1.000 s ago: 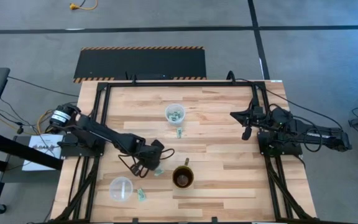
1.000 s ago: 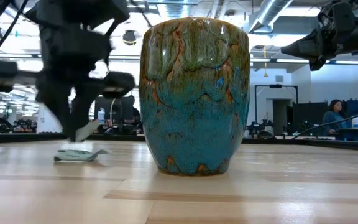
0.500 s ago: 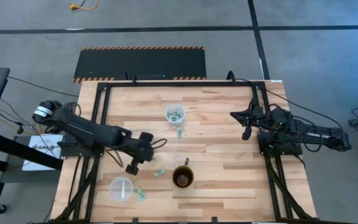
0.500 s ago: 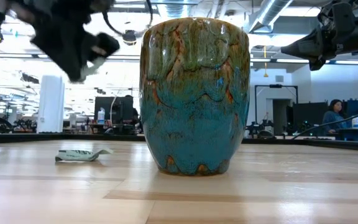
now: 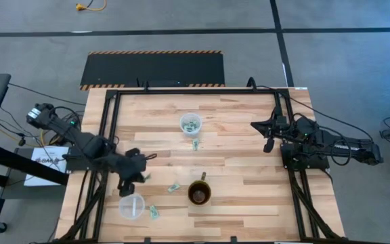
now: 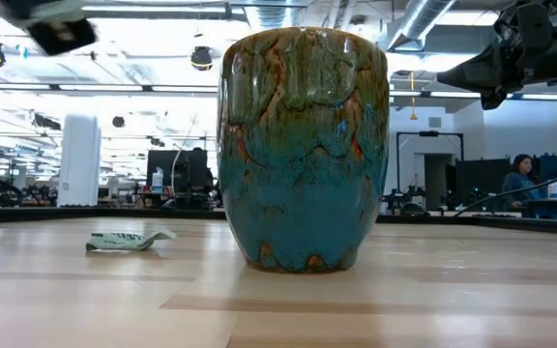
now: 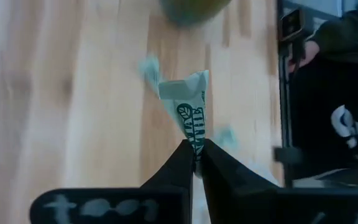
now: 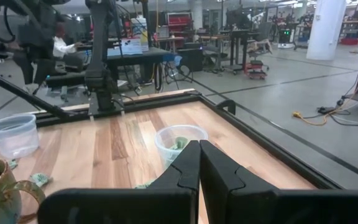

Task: Pick and place items into bin
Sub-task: Put the stevia packet into the bottom transparent bin

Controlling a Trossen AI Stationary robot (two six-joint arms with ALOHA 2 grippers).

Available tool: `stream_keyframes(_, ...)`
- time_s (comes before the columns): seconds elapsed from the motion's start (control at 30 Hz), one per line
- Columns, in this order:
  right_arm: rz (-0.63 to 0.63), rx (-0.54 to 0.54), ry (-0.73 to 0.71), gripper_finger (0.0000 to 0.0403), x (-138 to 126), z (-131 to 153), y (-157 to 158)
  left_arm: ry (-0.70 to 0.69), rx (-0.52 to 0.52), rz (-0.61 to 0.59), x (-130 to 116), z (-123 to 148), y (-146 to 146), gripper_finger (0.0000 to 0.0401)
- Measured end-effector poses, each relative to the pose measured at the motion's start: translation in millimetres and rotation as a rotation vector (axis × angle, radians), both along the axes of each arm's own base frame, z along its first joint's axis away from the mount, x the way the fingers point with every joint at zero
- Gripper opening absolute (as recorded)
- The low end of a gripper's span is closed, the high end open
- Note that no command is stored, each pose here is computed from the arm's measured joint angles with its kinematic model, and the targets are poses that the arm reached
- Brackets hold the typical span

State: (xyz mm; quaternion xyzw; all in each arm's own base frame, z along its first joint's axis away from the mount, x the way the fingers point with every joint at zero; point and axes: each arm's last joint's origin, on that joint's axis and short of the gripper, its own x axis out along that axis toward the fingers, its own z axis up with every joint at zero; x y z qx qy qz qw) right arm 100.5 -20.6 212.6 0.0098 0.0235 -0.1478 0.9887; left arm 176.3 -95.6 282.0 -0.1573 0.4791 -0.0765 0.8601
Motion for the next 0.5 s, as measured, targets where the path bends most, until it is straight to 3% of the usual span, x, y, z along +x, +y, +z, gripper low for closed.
stream_keyframes(0.17, 0.0, 0.0, 0.001, 0.0, 0, 0, 0, 0.19, -0.09, 0.147, -14, -10, -20, 0.0)
stream_keyframes(0.3, 0.0, 0.0, 0.001, 0.0, 0, 0, 0, 0.259, -0.125, 0.164, -20, -17, -40, 0.0)
stream_keyframes(0.5, 0.0, 0.0, 0.0, 0.0, 0, 0, 0, 0.323, -0.085, 0.22, -23, -34, -64, 0.0)
